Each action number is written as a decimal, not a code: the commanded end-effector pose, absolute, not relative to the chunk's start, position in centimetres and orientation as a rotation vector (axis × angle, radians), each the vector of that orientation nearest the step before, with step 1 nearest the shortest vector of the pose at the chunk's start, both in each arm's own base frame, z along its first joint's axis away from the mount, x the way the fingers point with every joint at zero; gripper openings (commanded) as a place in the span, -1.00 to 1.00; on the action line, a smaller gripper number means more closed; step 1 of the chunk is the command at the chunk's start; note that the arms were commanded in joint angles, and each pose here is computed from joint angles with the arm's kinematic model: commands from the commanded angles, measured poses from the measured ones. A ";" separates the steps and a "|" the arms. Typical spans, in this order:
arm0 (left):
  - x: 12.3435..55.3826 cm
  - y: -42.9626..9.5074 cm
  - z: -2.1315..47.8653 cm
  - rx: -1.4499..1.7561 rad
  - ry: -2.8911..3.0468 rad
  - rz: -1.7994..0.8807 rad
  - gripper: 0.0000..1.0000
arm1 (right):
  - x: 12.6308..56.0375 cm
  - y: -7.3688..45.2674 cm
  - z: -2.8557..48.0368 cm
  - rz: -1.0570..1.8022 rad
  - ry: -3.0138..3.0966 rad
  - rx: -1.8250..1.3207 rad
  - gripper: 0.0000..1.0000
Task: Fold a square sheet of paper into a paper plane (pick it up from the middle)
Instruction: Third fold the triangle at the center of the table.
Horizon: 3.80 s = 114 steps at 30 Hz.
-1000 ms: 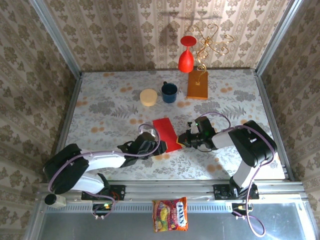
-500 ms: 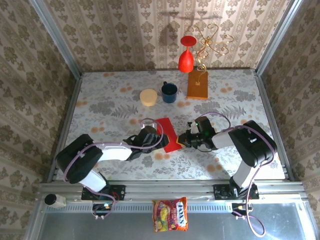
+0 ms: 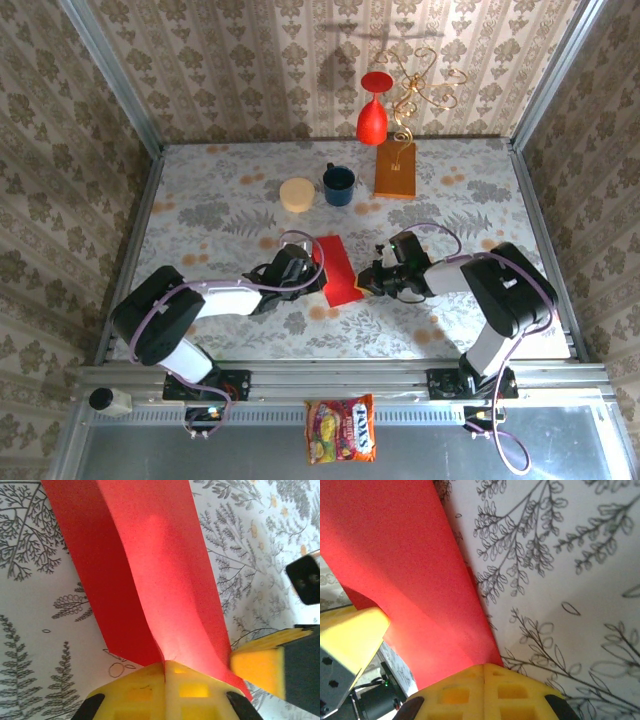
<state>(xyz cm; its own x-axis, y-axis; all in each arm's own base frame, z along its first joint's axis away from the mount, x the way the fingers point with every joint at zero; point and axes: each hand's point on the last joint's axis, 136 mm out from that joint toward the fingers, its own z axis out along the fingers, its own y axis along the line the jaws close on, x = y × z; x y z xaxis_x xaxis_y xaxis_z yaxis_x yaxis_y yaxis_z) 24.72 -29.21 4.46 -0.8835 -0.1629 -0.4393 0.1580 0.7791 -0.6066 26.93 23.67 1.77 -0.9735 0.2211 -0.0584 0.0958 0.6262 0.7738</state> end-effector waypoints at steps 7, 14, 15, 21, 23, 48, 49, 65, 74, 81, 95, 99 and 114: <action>24.7 -28.3 5.2 -0.023 2.526 -0.930 -1.00 | 26.2 23.3 7.3 1.039 2.682 -0.065 -0.25; 24.6 -28.1 5.6 -0.186 2.586 -1.013 -1.00 | 23.7 25.0 8.0 0.776 2.692 -0.440 0.14; 24.6 -28.1 5.5 -0.214 2.596 -1.026 -1.00 | 23.4 25.3 7.9 0.753 2.690 -0.486 0.16; 24.3 -28.2 4.9 -0.337 2.654 -1.108 -1.00 | 20.9 27.5 6.9 0.600 2.659 -0.782 0.30; 24.2 -28.4 4.7 -0.359 2.667 -1.135 -1.00 | 20.4 28.0 6.6 0.543 2.639 -0.849 0.32; 24.4 -28.5 4.6 -0.378 2.679 -1.183 -1.00 | 20.5 30.8 5.2 0.216 2.536 -1.068 0.00; 24.3 -28.4 4.5 -0.378 2.680 -1.182 -1.00 | 20.5 30.8 5.2 0.216 2.538 -1.068 -0.09; 24.3 -28.1 4.5 -0.387 2.669 -1.179 -1.00 | 20.8 30.7 6.2 0.274 2.534 -1.024 -0.84; 24.4 -28.4 5.1 -0.408 2.656 -1.215 -1.00 | 20.4 30.8 5.2 0.280 2.531 -1.017 0.16; 24.4 -28.6 5.1 -0.427 2.653 -1.246 -1.00 | 21.7 30.9 4.7 0.204 2.509 -0.975 0.16; 24.3 -28.3 4.8 -0.430 2.657 -1.236 -1.00 | 21.9 31.1 5.2 0.201 2.502 -0.979 -0.74; 24.5 -28.2 4.9 -0.421 2.654 -1.232 -1.00 | 21.6 31.2 5.3 0.216 2.508 -0.992 -1.00; 27.2 -24.8 9.9 -0.253 2.567 -1.102 -0.65 | 19.6 32.1 4.6 0.368 2.561 -1.074 -1.00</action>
